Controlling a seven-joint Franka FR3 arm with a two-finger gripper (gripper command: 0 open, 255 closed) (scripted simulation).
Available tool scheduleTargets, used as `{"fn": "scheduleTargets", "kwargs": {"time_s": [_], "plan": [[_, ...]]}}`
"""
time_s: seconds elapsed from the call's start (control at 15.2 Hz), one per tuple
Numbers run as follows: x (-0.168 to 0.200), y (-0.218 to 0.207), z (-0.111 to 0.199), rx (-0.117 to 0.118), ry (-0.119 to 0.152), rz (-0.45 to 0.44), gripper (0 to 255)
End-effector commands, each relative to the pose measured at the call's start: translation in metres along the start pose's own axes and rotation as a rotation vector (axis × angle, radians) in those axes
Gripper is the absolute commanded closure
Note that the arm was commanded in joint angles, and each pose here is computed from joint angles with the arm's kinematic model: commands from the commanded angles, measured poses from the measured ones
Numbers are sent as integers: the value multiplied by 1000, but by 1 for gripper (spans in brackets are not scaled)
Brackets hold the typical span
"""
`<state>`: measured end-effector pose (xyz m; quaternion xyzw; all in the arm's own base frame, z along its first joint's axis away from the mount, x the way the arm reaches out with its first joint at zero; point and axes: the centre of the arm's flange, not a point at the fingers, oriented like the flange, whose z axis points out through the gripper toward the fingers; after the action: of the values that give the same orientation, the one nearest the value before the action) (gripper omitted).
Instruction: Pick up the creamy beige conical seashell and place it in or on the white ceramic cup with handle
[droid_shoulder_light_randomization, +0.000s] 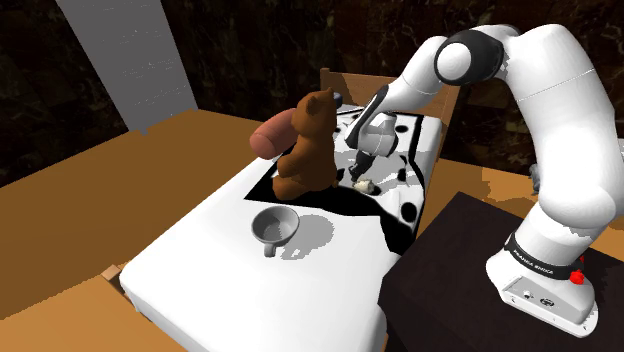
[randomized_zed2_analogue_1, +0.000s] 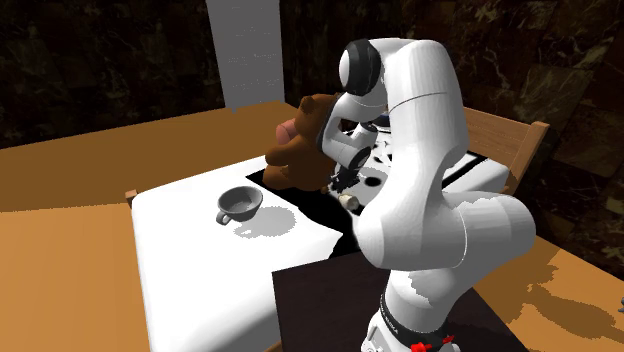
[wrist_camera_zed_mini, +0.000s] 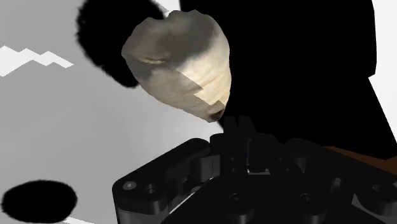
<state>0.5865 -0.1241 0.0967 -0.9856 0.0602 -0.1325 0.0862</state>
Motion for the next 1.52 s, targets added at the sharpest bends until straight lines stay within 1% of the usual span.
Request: {"fn": "scheduleTargets", "kwargs": {"time_s": [0.0, 0.26, 0.33, 0.53, 0.59, 1.06, 1.45], "plan": [[0, 0, 0, 0, -1, 0, 255], [0, 0, 0, 0, -1, 0, 255], [0, 0, 0, 0, -1, 0, 0], [0, -15, -6, -195, -251, -616, 0], [-1, -16, -6, -210, -270, -664, 0], [-8, -5, 32, -210, -270, -664, 0], [-8, -5, 32, -210, -270, -664, 0]]}}
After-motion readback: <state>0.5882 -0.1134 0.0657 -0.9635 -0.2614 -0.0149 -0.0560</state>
